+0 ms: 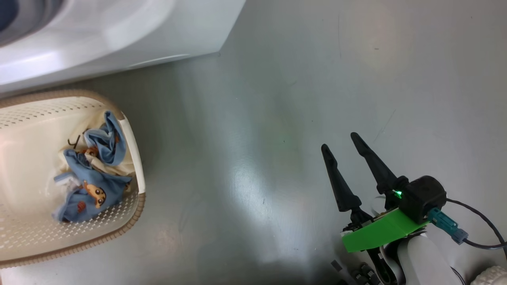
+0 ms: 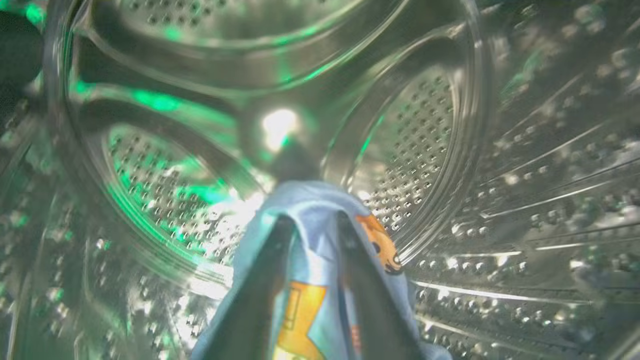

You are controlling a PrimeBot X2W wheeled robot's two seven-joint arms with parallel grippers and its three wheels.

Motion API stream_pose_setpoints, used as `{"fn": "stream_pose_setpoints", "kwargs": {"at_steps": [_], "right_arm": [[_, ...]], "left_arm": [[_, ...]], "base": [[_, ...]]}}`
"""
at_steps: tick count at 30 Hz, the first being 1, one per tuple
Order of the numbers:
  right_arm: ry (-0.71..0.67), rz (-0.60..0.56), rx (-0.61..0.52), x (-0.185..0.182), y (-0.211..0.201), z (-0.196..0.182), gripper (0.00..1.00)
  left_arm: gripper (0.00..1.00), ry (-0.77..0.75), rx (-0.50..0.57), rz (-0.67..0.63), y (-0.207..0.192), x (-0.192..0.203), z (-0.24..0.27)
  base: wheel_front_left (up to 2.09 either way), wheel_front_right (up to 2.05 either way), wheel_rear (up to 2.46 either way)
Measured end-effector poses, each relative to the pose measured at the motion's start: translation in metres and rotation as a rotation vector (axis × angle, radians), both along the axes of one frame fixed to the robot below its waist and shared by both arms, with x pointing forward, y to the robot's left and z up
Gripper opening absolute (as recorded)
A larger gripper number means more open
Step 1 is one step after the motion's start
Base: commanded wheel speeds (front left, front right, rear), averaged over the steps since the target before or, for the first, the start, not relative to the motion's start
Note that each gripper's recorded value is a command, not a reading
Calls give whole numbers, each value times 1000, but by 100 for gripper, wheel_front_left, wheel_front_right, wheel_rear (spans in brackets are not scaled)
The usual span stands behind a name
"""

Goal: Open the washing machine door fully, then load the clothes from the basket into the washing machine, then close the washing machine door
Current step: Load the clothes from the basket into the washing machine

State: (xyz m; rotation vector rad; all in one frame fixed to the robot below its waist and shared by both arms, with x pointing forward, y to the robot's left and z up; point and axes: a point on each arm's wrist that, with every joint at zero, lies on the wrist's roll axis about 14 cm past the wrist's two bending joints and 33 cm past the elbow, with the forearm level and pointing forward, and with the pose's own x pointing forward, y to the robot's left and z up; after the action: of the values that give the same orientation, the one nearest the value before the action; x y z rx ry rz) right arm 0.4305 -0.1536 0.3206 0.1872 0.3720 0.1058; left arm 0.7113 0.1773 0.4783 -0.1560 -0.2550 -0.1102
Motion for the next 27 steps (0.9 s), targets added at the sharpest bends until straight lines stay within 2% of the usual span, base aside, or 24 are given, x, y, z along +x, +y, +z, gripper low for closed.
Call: {"fn": "stream_pose_setpoints", "kwargs": {"at_steps": [7,13,20,27], "right_arm": [[-13,9,9,4,4,2,100],[-43,16,21,11,8,11,100],[-81,32,34,14,16,28,100],[-132,53,45,15,24,51,100]], "left_arm": [[100,114,6,-5,2,-3,-29],[100,144,-16,-9,1,-12,-27],[100,196,-24,-21,-3,-45,-32],[100,192,-6,-26,0,-73,-11]], "base": [[0,0,0],[0,0,0],[0,0,0],[0,0,0]]}}
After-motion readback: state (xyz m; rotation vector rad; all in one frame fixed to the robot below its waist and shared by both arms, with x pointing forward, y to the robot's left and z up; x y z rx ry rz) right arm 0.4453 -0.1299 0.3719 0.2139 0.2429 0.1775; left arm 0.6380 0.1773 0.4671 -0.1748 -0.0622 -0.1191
